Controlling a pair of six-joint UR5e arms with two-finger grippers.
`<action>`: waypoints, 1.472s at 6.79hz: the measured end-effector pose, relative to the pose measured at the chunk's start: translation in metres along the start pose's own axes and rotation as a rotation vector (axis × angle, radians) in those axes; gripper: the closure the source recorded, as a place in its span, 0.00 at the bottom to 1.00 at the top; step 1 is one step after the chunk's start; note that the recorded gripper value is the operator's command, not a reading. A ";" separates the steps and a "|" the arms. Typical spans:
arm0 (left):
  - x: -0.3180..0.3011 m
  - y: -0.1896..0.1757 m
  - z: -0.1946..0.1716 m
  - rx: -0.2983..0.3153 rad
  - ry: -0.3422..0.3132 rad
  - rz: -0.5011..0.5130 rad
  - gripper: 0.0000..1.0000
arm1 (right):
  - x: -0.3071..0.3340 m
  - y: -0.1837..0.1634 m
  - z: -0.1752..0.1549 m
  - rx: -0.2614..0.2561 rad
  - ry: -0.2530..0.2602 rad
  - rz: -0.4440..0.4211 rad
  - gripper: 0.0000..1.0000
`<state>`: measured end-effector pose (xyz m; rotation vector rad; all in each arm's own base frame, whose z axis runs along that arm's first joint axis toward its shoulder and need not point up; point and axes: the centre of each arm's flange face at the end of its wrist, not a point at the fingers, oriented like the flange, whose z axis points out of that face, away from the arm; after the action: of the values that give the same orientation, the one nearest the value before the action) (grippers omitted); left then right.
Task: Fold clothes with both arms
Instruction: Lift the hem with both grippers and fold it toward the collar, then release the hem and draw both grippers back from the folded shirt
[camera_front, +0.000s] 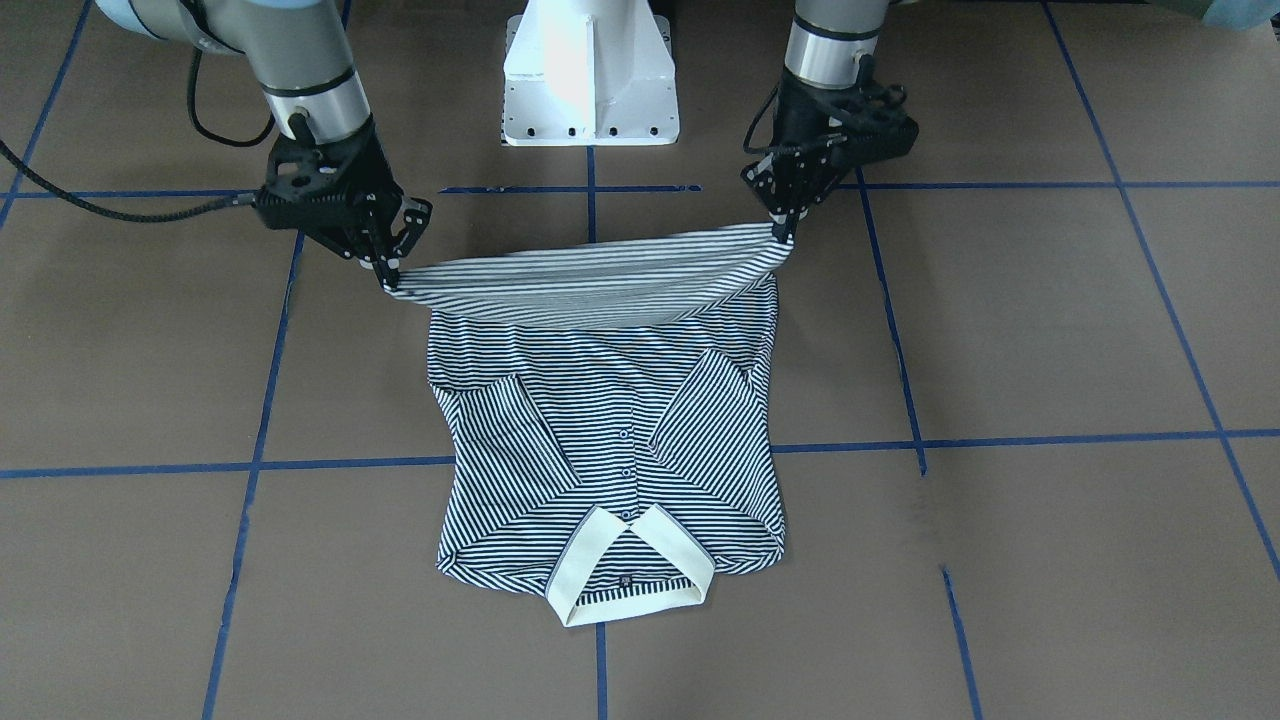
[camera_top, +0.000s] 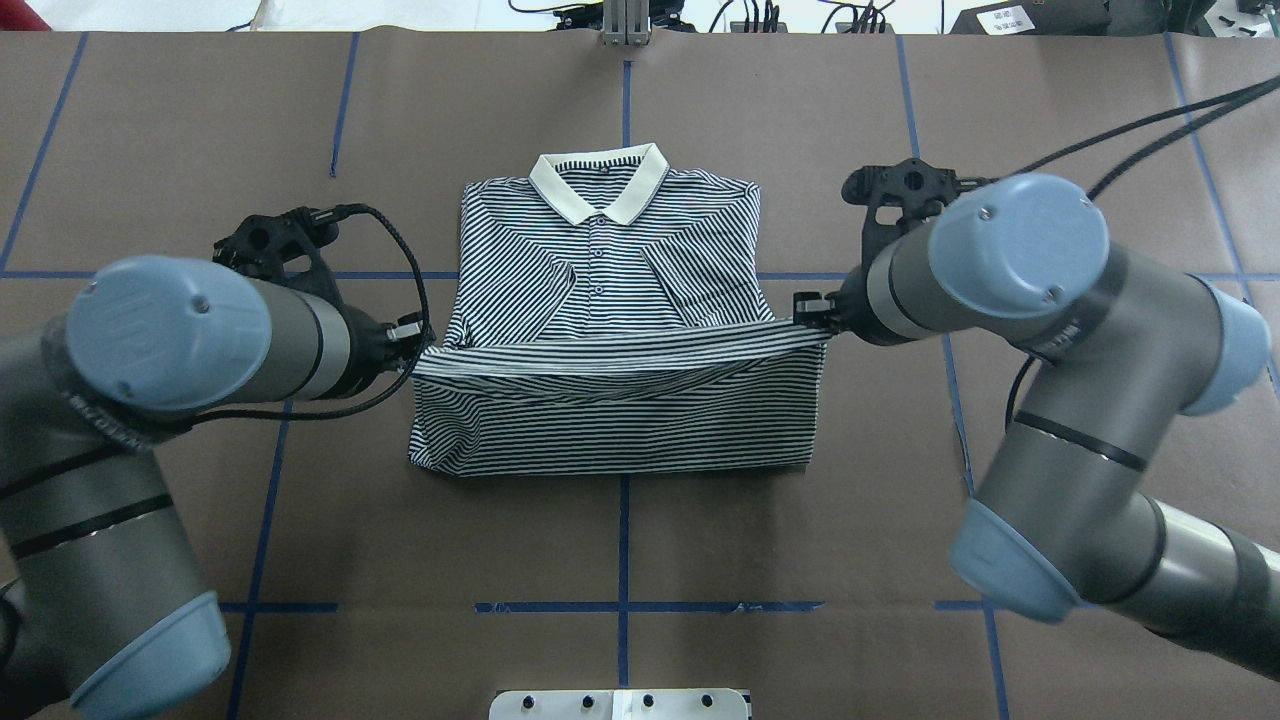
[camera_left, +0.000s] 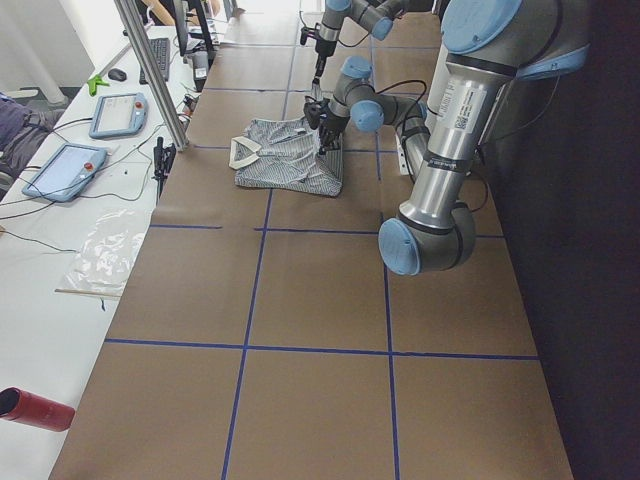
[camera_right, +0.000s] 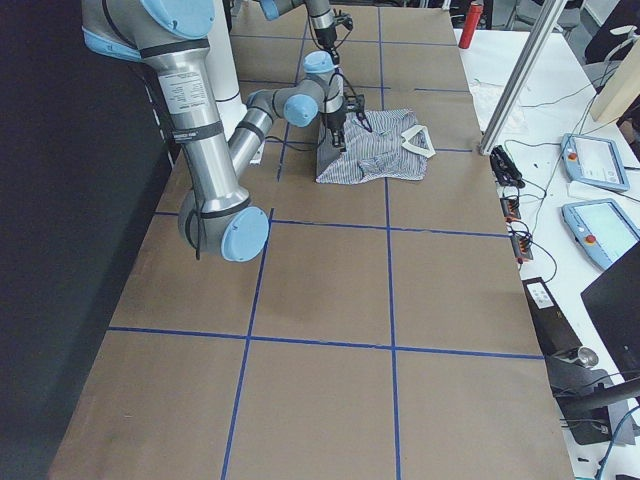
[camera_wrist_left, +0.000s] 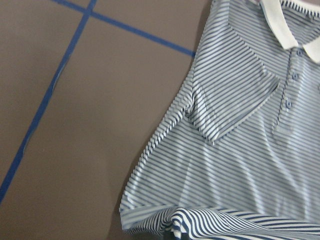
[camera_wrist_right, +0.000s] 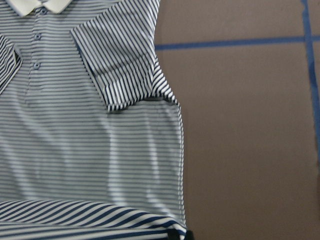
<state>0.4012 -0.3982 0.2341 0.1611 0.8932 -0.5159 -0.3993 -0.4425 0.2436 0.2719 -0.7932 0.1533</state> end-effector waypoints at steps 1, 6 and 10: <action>0.002 -0.030 0.031 0.026 0.034 -0.026 1.00 | -0.012 -0.035 0.025 0.029 0.003 0.011 1.00; 0.025 -0.151 0.132 0.138 0.155 -0.102 1.00 | -0.028 -0.152 0.142 0.140 -0.051 0.044 1.00; 0.004 -0.179 0.170 0.164 0.163 -0.085 1.00 | -0.013 -0.182 0.156 0.157 -0.019 0.072 1.00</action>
<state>0.4347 -0.6131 0.3505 0.3195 1.0198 -0.6627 -0.4716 -0.6633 0.3051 0.3933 -0.8118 0.2816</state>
